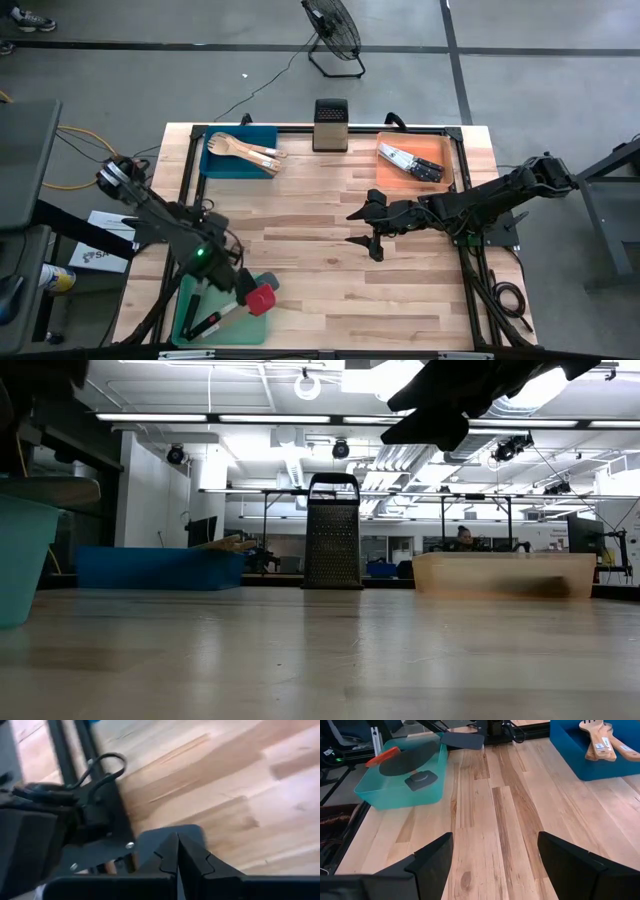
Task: Pick & Place Kitchen Items
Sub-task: Adjust the spatulas in the green bin
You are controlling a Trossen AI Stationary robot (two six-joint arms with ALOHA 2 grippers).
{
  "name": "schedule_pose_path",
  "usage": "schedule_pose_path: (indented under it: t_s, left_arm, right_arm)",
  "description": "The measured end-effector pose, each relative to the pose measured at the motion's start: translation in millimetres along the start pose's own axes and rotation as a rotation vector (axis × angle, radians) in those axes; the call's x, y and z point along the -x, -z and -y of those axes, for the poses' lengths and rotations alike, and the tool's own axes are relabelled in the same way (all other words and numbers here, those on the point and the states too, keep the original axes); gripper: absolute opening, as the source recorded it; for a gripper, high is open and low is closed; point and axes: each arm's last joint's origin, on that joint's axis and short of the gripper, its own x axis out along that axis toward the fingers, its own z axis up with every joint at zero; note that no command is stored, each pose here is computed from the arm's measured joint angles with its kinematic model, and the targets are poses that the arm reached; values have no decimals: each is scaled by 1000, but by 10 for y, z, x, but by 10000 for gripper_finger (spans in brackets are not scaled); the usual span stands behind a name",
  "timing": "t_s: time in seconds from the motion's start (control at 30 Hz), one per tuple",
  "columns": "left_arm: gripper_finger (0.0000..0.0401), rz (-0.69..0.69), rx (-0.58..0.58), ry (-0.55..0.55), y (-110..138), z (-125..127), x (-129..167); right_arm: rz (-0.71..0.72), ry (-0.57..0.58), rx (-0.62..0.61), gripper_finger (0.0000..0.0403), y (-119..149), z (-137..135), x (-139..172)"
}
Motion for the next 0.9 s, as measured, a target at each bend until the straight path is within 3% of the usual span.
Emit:
schedule_pose_path:
  t_s: [0.2,0.73,0.9]
  left_arm:
    - [1,-96,11,-47,-256,14,-209]
    - [0,-467,-141,26,-862,70,-611]
    - [3,-482,-352,174,-995,112,-672]
  right_arm:
    - [-1,1,1,283,1,0,0]
    - [-11,3,7,283,11,3,0]
    - [-11,3,21,283,11,3,0]
